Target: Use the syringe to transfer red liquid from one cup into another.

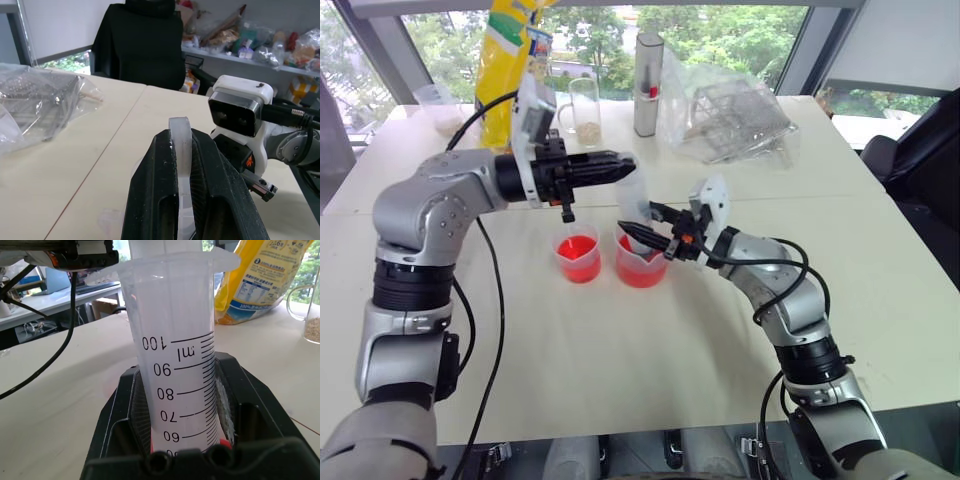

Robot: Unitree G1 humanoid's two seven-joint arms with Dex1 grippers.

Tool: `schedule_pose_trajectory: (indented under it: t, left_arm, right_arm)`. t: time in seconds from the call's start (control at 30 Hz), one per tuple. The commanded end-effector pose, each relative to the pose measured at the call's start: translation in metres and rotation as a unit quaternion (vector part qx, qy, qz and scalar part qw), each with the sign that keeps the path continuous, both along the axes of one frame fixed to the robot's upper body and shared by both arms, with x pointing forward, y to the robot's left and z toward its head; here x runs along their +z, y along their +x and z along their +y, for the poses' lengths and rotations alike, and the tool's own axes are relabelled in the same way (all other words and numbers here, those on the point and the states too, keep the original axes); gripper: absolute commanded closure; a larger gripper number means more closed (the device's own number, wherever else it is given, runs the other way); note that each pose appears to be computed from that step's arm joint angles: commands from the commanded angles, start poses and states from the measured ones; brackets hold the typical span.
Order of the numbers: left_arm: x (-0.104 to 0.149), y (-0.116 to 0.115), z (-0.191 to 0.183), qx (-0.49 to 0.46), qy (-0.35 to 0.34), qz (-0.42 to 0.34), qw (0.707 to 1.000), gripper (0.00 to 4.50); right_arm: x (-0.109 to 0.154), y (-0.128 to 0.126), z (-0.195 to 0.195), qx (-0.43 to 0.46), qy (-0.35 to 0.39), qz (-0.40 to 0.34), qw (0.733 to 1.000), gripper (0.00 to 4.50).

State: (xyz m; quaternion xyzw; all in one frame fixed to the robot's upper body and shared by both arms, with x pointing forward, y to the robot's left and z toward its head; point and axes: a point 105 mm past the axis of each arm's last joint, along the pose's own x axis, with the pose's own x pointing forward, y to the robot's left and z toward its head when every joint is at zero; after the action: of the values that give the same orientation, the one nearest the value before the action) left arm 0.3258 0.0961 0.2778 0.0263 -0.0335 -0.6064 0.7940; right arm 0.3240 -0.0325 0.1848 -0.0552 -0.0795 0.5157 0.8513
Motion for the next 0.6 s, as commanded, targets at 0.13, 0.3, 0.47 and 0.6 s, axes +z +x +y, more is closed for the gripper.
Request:
schedule_pose_trajectory:
  t: [0.13,0.3,0.47,0.6]
  left_arm:
    - [0.049,-0.005,0.0114,0.021,-0.035,-0.094,0.995,4.47]
    - [0.0497,-0.0056,0.0122,0.022,-0.035,-0.095,0.995,4.47]
    - [0.0508,-0.0055,0.0129,0.024,-0.036,-0.097,0.994,4.47]
    - [0.0513,-0.0053,0.0132,0.025,-0.036,-0.098,0.994,4.47]
  right_arm:
    - [-0.0229,-0.0079,0.0069,0.028,-0.033,0.031,0.999,3.13]
    - [-0.0218,-0.0072,0.0074,0.028,-0.032,0.03,0.999,3.13]
    - [-0.0218,-0.0073,0.0076,0.028,-0.033,0.03,0.999,3.13]
    - [-0.0218,-0.0074,0.0078,0.028,-0.033,0.029,0.999,3.13]
